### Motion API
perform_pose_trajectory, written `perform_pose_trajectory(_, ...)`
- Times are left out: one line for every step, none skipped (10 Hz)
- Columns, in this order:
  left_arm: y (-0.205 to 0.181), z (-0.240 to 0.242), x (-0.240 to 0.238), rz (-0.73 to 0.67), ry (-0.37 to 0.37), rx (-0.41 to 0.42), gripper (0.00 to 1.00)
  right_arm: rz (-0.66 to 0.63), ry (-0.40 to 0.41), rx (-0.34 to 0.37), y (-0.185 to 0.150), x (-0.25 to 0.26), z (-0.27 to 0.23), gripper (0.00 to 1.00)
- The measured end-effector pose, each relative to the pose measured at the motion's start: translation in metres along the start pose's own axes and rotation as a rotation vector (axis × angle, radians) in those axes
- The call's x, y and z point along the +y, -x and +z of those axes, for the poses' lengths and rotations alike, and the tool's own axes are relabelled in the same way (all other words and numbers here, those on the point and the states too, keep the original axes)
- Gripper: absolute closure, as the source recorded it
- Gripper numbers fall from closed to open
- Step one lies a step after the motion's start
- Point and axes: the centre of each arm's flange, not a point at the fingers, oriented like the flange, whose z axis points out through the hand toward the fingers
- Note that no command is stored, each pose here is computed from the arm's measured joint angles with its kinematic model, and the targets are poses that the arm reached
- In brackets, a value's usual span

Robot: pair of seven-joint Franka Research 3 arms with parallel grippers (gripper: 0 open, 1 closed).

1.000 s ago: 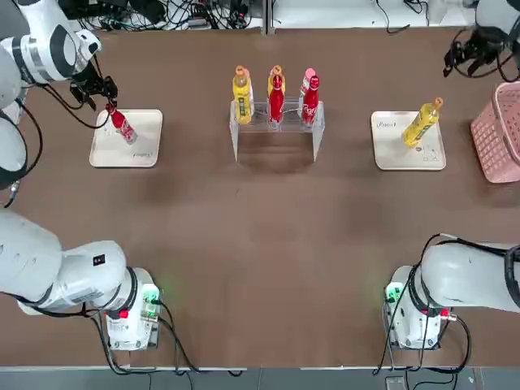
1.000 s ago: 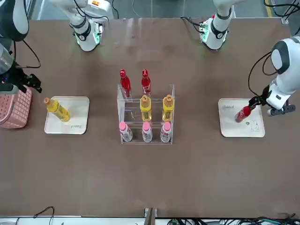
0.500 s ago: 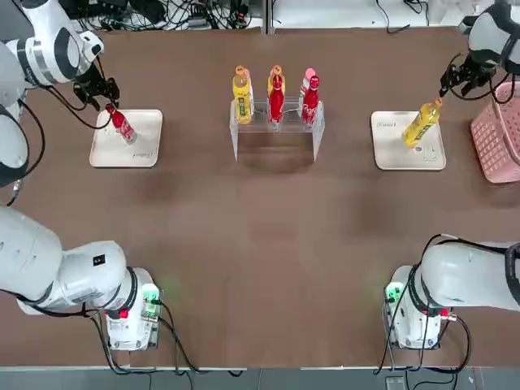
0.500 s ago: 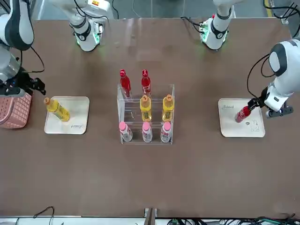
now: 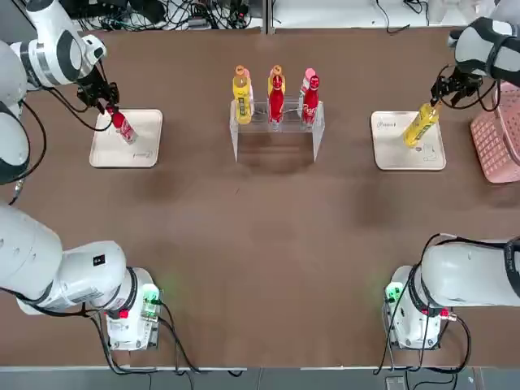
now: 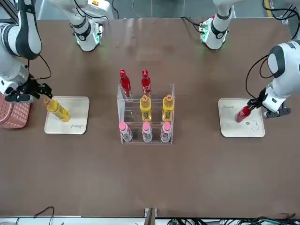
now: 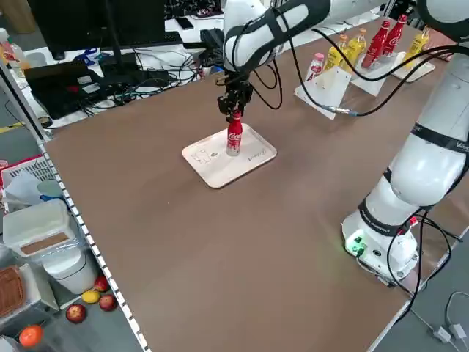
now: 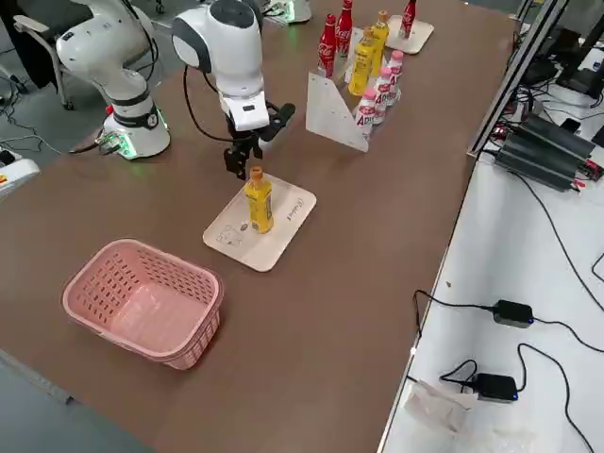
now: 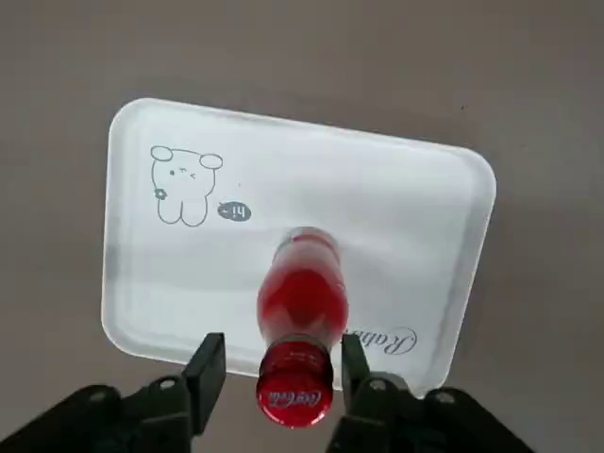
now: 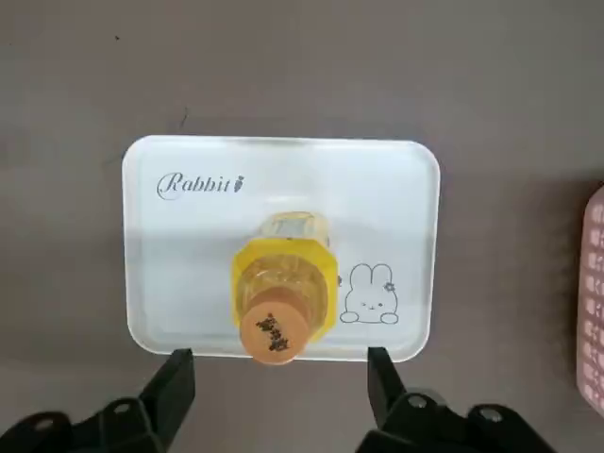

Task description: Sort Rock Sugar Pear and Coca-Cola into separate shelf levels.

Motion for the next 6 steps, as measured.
perform_pose_trajectory(0.0,0.0,0.0,0.001,0.0,0.0,0.42,-0.002,0.001,0.003,0.002,-0.001,0.005,0.17)
perform_pose_trajectory(0.0,0.0,0.001,0.001,0.0,0.0,0.42,-0.007,0.001,0.005,0.004,-0.003,0.01,0.17)
perform_pose_trajectory(0.0,0.0,0.001,0.002,0.0,0.0,0.42,-0.015,0.001,0.005,0.004,-0.007,0.014,0.17)
perform_pose_trajectory(0.0,0.0,0.001,0.002,0.0,0.0,0.44,-0.021,0.001,0.003,0.005,-0.01,0.016,0.17)
perform_pose_trajectory(0.0,0.0,0.001,0.002,0.0,0.0,0.51,-0.023,0.002,0.004,0.004,-0.011,0.018,0.17)
perform_pose_trajectory(0.0,0.0,0.001,0.002,0.0,0.001,0.59,-0.023,0.002,0.005,0.004,-0.011,0.019,0.17)
